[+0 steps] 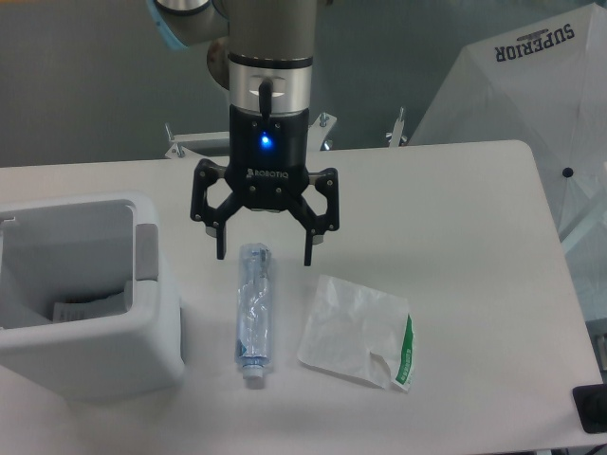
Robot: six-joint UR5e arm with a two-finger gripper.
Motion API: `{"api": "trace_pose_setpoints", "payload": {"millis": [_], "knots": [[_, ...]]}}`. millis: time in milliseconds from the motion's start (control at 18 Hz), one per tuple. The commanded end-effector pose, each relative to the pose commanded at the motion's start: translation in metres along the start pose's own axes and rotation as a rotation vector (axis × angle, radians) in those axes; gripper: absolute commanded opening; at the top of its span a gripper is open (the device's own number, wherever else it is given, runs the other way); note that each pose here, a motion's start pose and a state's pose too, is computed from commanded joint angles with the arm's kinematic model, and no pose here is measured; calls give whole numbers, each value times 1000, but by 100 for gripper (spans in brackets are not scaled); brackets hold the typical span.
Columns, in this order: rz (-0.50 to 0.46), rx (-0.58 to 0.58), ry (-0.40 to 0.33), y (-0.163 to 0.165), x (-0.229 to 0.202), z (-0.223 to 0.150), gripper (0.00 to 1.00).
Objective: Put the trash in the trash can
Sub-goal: 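Lower the open gripper over the clear plastic bottle lying on the table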
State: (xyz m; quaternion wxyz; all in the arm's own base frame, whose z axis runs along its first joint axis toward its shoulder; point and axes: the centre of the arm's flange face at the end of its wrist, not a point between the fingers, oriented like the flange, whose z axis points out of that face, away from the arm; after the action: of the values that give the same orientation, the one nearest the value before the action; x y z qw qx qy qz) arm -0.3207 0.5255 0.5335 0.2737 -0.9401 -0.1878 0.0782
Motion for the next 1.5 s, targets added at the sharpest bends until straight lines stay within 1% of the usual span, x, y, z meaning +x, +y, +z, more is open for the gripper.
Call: {"api": "trace_pose_setpoints", "payload": {"millis": [111, 167, 333, 444, 611, 722, 889, 1111, 1222, 1278, 1389, 1500], "knots": [[-1, -41, -64, 3, -8, 10, 100], [-2, -51, -71, 3, -9, 15, 100], [-2, -83, -64, 7, -9, 38, 100], [10, -100, -47, 7, -2, 61, 100], [-2, -129, -38, 11, -3, 99, 100], [4, -161, -20, 15, 6, 125, 100], [21, -196, 24, 20, 22, 155, 100], [25, -269, 92, 35, 38, 215, 100], [21, -284, 102, 37, 42, 229, 100], [19, -286, 116, 38, 44, 231, 100], [7, -303, 147, 44, 45, 248, 100], [-2, -325, 151, 49, 46, 264, 100]]}}
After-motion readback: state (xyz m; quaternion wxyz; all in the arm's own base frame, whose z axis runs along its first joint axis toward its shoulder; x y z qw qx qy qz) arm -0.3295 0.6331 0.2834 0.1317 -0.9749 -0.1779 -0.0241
